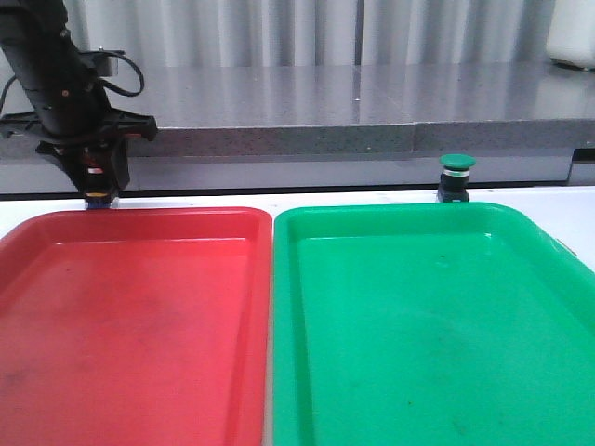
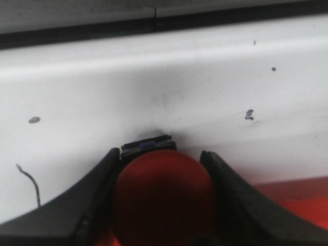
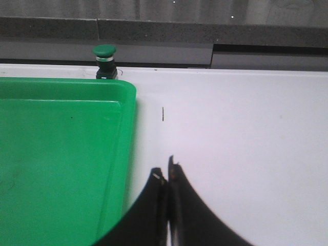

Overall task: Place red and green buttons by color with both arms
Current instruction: 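Lift the red button with the left gripper and lower it into the red tray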

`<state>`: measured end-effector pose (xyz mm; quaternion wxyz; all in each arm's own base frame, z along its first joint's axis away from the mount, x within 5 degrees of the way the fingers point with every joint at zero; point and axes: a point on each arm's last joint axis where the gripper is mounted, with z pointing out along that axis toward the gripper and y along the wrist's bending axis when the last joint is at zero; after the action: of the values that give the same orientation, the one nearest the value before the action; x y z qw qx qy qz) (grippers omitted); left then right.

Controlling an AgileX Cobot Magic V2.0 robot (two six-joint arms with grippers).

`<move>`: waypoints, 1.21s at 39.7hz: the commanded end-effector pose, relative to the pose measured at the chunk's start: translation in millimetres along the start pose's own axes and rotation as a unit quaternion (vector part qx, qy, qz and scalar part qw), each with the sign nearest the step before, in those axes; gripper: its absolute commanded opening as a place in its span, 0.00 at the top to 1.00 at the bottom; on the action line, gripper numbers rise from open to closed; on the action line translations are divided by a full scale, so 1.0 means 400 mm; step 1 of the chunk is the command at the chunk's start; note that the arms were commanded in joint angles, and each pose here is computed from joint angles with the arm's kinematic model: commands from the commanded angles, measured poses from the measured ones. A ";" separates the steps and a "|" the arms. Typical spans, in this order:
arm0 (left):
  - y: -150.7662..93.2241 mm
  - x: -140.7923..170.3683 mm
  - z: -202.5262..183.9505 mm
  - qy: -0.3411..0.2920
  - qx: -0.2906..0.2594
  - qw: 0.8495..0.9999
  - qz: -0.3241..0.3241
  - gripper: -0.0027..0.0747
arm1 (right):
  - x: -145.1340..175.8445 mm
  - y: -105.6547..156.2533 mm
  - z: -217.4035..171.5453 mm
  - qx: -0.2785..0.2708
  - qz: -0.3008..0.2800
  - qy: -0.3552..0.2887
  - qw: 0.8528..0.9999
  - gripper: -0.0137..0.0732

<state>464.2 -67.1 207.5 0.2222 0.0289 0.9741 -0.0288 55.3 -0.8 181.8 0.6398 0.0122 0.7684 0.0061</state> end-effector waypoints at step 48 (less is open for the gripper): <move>-0.184 0.383 -0.197 0.003 0.081 0.996 0.047 0.85 | -0.023 0.001 -0.005 0.000 -0.002 -0.049 0.999 0.98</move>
<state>286.6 -124.6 197.3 0.1777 0.0995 0.9759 -0.0783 55.3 -0.8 181.8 0.6398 0.0122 0.7684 0.0061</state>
